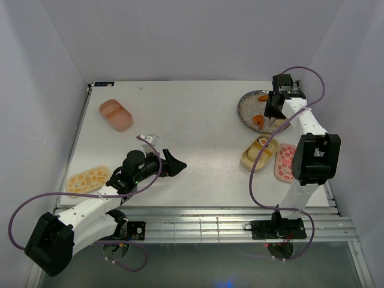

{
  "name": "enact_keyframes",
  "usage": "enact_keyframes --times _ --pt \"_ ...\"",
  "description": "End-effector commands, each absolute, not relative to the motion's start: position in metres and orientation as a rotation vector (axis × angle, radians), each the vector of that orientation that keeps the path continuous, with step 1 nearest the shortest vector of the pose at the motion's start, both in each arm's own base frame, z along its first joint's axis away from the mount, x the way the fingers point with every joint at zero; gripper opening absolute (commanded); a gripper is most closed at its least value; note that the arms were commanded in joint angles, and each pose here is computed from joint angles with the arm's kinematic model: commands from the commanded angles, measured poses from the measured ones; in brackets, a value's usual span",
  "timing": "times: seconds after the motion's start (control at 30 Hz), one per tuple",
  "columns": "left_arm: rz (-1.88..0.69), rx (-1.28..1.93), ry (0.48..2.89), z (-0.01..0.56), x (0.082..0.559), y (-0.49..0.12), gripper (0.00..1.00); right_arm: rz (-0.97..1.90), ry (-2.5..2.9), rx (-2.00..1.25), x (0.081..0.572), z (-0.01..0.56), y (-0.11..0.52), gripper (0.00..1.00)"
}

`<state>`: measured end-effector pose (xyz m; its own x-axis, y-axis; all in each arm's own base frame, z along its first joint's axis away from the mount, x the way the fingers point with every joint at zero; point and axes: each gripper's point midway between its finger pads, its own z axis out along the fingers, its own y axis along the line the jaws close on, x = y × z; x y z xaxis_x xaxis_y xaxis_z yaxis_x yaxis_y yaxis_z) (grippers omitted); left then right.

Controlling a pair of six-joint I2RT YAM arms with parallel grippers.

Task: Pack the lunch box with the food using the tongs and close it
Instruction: Pick up the fake food from the plate.

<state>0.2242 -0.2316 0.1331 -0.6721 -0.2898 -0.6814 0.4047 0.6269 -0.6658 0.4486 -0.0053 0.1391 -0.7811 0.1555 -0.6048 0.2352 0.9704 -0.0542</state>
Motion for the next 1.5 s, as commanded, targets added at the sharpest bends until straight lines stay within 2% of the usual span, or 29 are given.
enact_keyframes --times 0.0,1.1,1.47 --pt "-1.099 0.113 2.005 0.142 0.223 -0.234 0.98 -0.167 2.401 0.312 0.465 0.152 -0.008 0.46" --pt "-1.089 0.109 2.006 0.142 0.225 -0.233 0.98 -0.154 2.442 0.314 0.486 0.119 -0.006 0.44" --pt "-1.086 0.109 2.009 0.141 0.226 -0.233 0.98 -0.16 2.438 0.308 0.487 0.122 -0.007 0.35"
